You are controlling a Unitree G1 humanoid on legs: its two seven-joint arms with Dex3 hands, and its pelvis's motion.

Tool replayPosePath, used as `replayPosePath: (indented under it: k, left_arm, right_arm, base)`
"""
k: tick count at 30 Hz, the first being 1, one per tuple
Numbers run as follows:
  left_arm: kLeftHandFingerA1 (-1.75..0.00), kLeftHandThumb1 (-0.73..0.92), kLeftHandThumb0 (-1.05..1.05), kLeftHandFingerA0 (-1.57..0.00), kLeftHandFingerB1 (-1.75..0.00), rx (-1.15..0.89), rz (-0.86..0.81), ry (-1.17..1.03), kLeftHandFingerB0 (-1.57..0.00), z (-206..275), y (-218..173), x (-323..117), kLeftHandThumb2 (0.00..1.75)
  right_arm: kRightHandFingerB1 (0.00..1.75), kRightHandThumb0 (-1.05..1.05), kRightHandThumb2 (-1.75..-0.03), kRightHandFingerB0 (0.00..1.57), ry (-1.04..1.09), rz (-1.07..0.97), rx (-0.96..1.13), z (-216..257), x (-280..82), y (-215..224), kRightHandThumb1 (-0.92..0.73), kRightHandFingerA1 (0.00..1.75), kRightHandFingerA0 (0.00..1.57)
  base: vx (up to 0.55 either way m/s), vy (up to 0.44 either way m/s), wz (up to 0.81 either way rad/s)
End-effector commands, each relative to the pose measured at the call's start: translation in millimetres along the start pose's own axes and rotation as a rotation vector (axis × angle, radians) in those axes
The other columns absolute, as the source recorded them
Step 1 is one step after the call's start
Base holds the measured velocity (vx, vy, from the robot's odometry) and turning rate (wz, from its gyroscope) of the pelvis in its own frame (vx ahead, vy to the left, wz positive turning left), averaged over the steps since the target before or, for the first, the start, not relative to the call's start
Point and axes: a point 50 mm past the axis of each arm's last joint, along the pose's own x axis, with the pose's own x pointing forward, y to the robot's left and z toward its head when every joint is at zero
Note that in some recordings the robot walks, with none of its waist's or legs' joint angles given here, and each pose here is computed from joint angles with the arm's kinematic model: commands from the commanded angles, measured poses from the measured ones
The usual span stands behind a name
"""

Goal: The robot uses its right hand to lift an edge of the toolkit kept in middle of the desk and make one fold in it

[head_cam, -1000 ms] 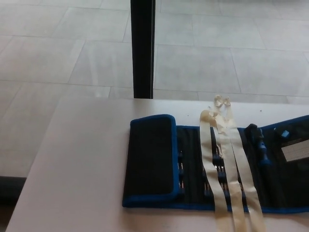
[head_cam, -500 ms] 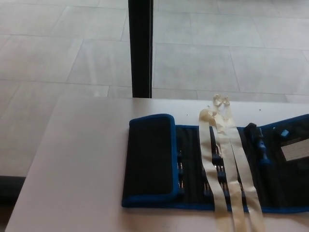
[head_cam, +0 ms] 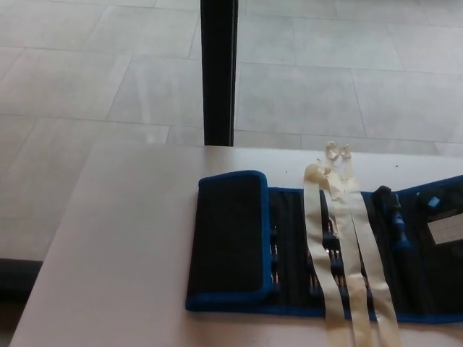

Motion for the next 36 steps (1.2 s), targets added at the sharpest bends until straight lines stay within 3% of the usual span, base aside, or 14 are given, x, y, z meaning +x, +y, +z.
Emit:
replayPosePath:
  k: [1,17,18,19,20,29,30,31,36]
  left_arm:
    - [-0.64,0.73,-0.47,-0.61,-0.51,-0.021,0.017,0.04,-0.45,-2.9,9.8,-0.4,0.62]
    - [-0.64,0.74,-0.48,-0.61,-0.51,-0.036,0.022,0.024,-0.47,1.4,11.0,-0.1,0.62]
    - [-0.65,0.73,-0.49,-0.6,-0.53,-0.036,0.019,0.024,-0.47,1.2,11.2,-0.1,0.62]
    - [-0.63,0.73,-0.48,-0.6,-0.51,-0.03,0.019,0.028,-0.47,0.7,11.5,-0.2,0.62]
    - [-0.63,0.74,-0.49,-0.59,-0.52,-0.021,0.017,0.026,-0.46,1.1,11.5,-0.2,0.62]
    - [-0.67,0.74,-0.48,-0.59,-0.52,-0.052,0.015,0.025,-0.44,2.3,8.8,0.2,0.62]
    - [-0.71,0.57,-0.51,-0.56,-0.6,-0.053,0.014,0.025,-0.39,1.8,9.1,0.1,0.93]
    - [-0.66,0.73,-0.49,-0.6,-0.51,-0.056,0.015,0.025,-0.44,1.8,8.9,0.1,0.62]
    - [-0.65,0.73,-0.49,-0.59,-0.51,-0.048,0.021,0.028,-0.44,4.7,9.8,0.5,0.62]
  right_arm:
    - [0.41,-0.61,-0.9,0.11,0.422,0.429,-0.223,-75.3,-55.8,39.6,-0.7,0.49,0.24]
    - [0.44,-0.54,-0.89,0.14,0.695,0.461,-0.394,-110.3,-70.2,23.7,-0.7,0.53,0.28]
    - [0.35,-0.47,-0.64,0.21,0.717,0.464,-0.409,-113.8,-71.9,21.4,-0.84,0.47,0.35]
    - [0.45,-0.52,-0.88,0.16,0.767,0.461,-0.432,-120.2,-75.0,16.0,-0.68,0.53,0.28]
    - [0.36,-0.46,-0.63,0.23,0.79,0.453,-0.449,-124.4,-77.5,13.6,-0.82,0.48,0.37]
    - [0.37,-0.5,-0.63,0.26,0.886,0.486,-0.571,-147.6,-90.1,13.3,-0.82,0.5,0.39]
    - [0.38,-0.51,-0.63,0.27,0.887,0.487,-0.579,-148.9,-90.1,13.6,-0.82,0.5,0.4]
    - [0.38,-0.5,-0.63,0.27,0.895,0.493,-0.576,-148.9,-89.5,14.3,-0.82,0.5,0.4]
    - [0.39,-0.5,-0.63,0.29,0.91,0.504,-0.556,-150.0,-90.4,17.6,-0.82,0.5,0.39]
  base:
    - [0.0,0.0,0.0]
    - [0.0,0.0,0.0]
    - [0.0,0.0,0.0]
    - [0.0,0.0,0.0]
    - [0.0,0.0,0.0]
    - [0.0,0.0,0.0]
    - [0.0,0.0,0.0]
    - [0.0,0.0,0.0]
    - [0.0,0.0,0.0]
